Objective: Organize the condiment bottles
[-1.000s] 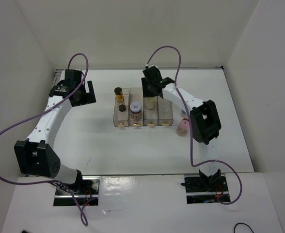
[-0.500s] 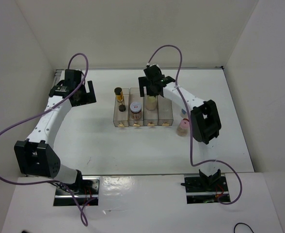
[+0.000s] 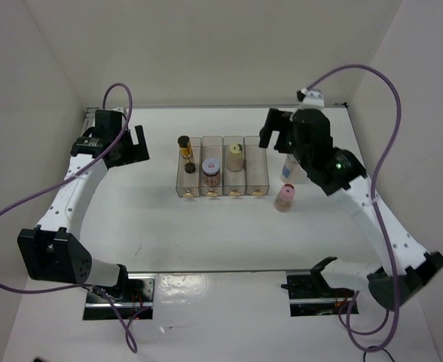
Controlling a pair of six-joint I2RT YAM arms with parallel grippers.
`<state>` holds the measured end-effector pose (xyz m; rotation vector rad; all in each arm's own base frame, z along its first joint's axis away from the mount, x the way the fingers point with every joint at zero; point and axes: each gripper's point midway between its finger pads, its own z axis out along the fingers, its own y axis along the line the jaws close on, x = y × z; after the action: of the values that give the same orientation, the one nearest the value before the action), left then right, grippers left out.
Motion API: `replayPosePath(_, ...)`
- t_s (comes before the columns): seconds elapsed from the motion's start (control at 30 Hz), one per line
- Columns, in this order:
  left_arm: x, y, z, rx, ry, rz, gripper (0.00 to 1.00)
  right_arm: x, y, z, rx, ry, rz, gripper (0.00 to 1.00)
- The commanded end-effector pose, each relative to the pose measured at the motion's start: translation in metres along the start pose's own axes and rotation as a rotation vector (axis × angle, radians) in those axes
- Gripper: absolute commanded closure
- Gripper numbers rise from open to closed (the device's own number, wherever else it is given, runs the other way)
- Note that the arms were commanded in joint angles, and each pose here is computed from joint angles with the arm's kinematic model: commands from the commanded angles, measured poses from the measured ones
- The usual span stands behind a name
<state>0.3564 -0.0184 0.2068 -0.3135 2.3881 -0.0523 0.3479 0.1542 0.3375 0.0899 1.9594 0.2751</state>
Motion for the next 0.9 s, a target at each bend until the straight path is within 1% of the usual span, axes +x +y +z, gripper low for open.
replayPosePath(0.0, -0.008, -0.012, -0.007, 0.079, -0.038, 0.017, 0.00, 0.090, -0.051, 0.005, 0.187, 0.215, 0.058, 0.02)
replayPosePath(0.03, -0.009, -0.012, -0.010, 0.082, -0.046, 0.016, 0.00, 0.099, -0.055, -0.001, 0.188, 0.232, 0.102, 0.02)
replayPosePath(0.07, -0.009, -0.014, -0.011, 0.094, -0.043, 0.017, 0.00, 0.123, -0.065, -0.005, 0.220, 0.287, 0.101, 0.02)
replayPosePath(0.1, -0.006, -0.013, -0.012, 0.094, -0.043, 0.017, 0.00, 0.132, -0.068, -0.009, 0.226, 0.309, 0.113, 0.02)
replayPosePath(0.23, -0.002, -0.015, -0.011, 0.113, -0.038, 0.017, 0.00, 0.167, -0.083, -0.016, 0.269, 0.362, 0.159, 0.02)
replayPosePath(0.37, -0.002, -0.017, -0.012, 0.123, -0.035, 0.018, 0.00, 0.179, -0.101, -0.008, 0.321, 0.385, 0.181, 0.02)
replayPosePath(0.43, -0.002, -0.017, -0.012, 0.123, -0.035, 0.018, 0.00, 0.189, -0.106, -0.005, 0.350, 0.411, 0.165, 0.02)
replayPosePath(0.47, -0.005, -0.018, -0.014, 0.128, -0.052, 0.017, 0.00, 0.194, -0.107, -0.003, 0.359, 0.428, 0.159, 0.02)
replayPosePath(0.63, -0.001, -0.018, -0.013, 0.134, -0.042, 0.027, 0.00, 0.204, -0.107, 0.011, 0.365, 0.438, 0.155, 0.02)
replayPosePath(0.77, 0.000, -0.018, -0.010, 0.132, -0.033, 0.027, 0.00, 0.211, -0.112, 0.023, 0.391, 0.447, 0.123, 0.02)
replayPosePath(0.83, -0.002, -0.019, -0.010, 0.134, -0.042, 0.027, 0.00, 0.208, -0.115, 0.025, 0.405, 0.438, 0.108, 0.05)
replayPosePath(0.87, -0.001, -0.018, -0.007, 0.132, -0.034, 0.036, 0.00, 0.206, -0.116, 0.028, 0.416, 0.432, 0.103, 0.09)
